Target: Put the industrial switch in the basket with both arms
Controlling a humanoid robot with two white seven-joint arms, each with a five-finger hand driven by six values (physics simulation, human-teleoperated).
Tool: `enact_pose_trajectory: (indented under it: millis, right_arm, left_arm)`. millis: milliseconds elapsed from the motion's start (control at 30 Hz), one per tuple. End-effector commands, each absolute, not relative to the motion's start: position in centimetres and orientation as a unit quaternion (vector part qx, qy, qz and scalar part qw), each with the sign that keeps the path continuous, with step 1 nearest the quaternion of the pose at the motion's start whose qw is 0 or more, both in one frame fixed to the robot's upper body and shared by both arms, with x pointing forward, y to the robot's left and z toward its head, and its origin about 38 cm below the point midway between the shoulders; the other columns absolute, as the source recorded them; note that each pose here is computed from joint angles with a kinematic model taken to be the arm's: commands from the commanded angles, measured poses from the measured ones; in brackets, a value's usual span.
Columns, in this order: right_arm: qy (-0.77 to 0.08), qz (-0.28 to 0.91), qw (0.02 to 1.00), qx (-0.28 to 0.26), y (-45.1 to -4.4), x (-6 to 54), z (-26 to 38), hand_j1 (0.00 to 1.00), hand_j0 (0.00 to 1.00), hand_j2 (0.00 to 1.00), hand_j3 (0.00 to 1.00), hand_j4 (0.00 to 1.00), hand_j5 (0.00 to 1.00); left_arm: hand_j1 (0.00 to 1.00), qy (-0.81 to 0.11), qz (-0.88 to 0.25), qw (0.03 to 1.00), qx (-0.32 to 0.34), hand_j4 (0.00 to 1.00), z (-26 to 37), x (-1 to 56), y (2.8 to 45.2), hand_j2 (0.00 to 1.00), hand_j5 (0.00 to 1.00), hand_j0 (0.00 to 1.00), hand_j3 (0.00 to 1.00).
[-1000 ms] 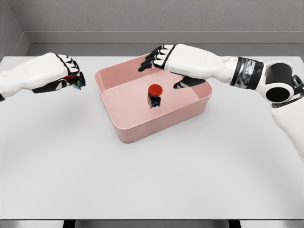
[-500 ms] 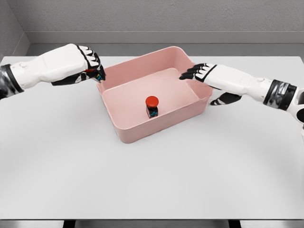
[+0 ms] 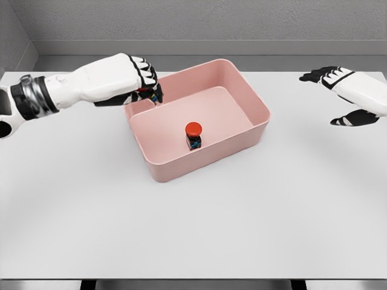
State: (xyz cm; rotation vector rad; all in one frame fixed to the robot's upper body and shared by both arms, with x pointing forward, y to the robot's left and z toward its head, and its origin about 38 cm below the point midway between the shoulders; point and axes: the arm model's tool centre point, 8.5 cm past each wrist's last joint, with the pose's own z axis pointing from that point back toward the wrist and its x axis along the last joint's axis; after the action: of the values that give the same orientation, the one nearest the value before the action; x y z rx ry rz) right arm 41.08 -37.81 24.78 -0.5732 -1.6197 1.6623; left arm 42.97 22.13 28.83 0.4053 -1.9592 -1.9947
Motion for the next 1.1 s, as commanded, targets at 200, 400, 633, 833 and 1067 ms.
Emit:
enact_pose_trajectory:
  millis: [200,400,633,833,1067]
  right_arm:
    - [-0.632,0.645,0.368,-0.223,-37.9,41.1,25.0,1.0,1.0,1.0,1.0,1.0,1.0]
    - [-0.632,0.645,0.366,-0.224,-37.9,41.1,25.0,1.0,1.0,1.0,1.0,1.0,1.0]
    - [-0.634,0.644,0.364,-0.226,-37.9,41.1,25.3,1.0,1.0,1.0,1.0,1.0,1.0]
    - [-0.634,0.643,0.364,-0.228,-37.9,41.1,25.4,1.0,1.0,1.0,1.0,1.0,1.0]
    - [-0.626,0.649,0.363,-0.235,-38.6,41.0,25.9,1.0,1.0,1.0,1.0,1.0,1.0]
  left_arm:
    - [0.5,-0.692,-0.697,0.145,0.12,0.5,28.5,43.0,19.8,0.5,0.5,0.5,0.5]
    - [1.0,-0.698,-0.694,0.137,0.11,1.0,28.6,42.9,18.7,1.0,1.0,1.0,1.0]
    - [1.0,-0.703,-0.691,0.129,0.11,1.0,29.2,42.9,18.2,1.0,1.0,1.0,1.0]
    - [1.0,-0.706,-0.688,0.123,0.111,1.0,29.8,43.0,17.8,1.0,1.0,1.0,1.0]
    - [1.0,-0.711,-0.68,0.137,0.116,1.0,30.4,43.3,19.4,1.0,1.0,1.0,1.0]
